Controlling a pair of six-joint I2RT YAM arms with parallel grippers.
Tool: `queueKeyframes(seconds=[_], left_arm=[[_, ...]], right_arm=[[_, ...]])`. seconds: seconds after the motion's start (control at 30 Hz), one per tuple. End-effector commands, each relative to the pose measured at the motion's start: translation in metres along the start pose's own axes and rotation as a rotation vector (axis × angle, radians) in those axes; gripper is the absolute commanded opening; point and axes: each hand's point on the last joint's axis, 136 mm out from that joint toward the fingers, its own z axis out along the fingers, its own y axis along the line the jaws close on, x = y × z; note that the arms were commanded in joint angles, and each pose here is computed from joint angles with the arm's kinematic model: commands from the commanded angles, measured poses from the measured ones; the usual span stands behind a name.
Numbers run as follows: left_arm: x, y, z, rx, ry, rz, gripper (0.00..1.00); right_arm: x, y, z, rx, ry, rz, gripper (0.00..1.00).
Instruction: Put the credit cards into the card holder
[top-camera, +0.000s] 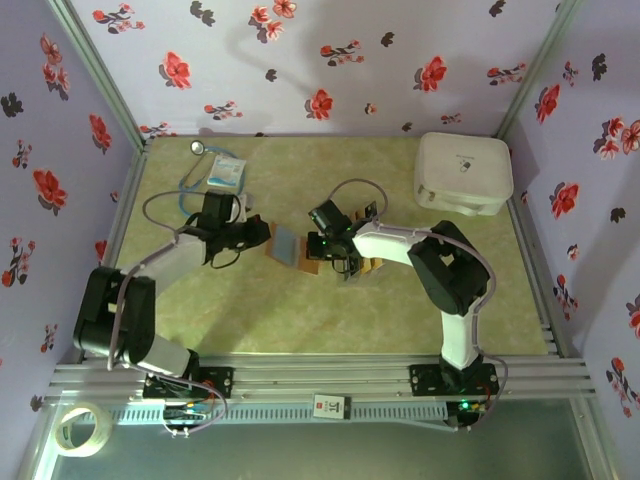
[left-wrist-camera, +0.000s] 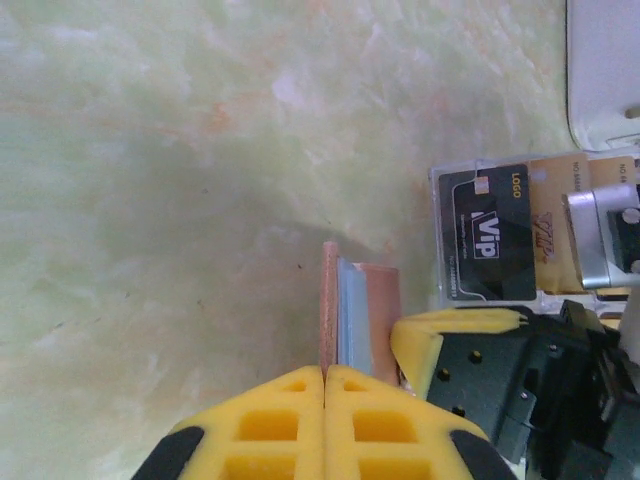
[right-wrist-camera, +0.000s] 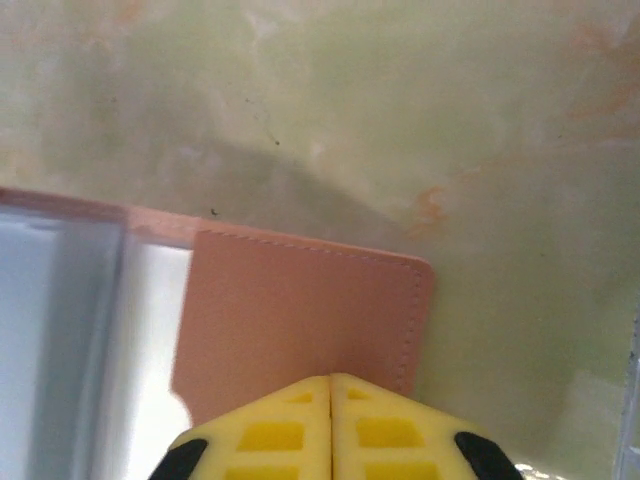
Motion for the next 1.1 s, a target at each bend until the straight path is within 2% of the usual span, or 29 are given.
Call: queueKeyframes(seconds=[0.0,0.07,0.17,0.43,0.7,0.87,1.07], left_arm=[[0.0,0.009,-0.017,-0.081,0.002,0.026,0.0],[0.003,0.01,-0.02,-0.093,0.004,0.025,0.0],[0.006,0.011,-0.023,-0.114,0.005,0.034,0.0],[0.014,0.003,-0.012,-0.13,0.026,0.06,0.0],[0.02,0.006,-0.01,-0.247,0.037,0.147,0.0],[0.018,0.011,-0.013,-0.294,0.024,0.165,0.0],[0.013,0.012,-0.02,-0.335,0.022,0.188,0.0]], right_arm=[[-0.013,-0.004,-0.016,0.022,-0.029,0.016,0.29],[-0.014,-0.007,-0.02,0.029,-0.033,0.019,0.4],[-0.018,-0.007,-0.029,0.029,-0.054,0.017,0.47],[-0.026,0.006,-0.049,-0.01,-0.087,0.015,0.45],[-0.014,0.028,-0.046,-0.031,-0.062,-0.043,0.48],[0.003,0.034,-0.032,0.029,-0.024,-0.123,0.6],[0.024,0.009,-0.013,0.15,0.042,-0.165,0.59]])
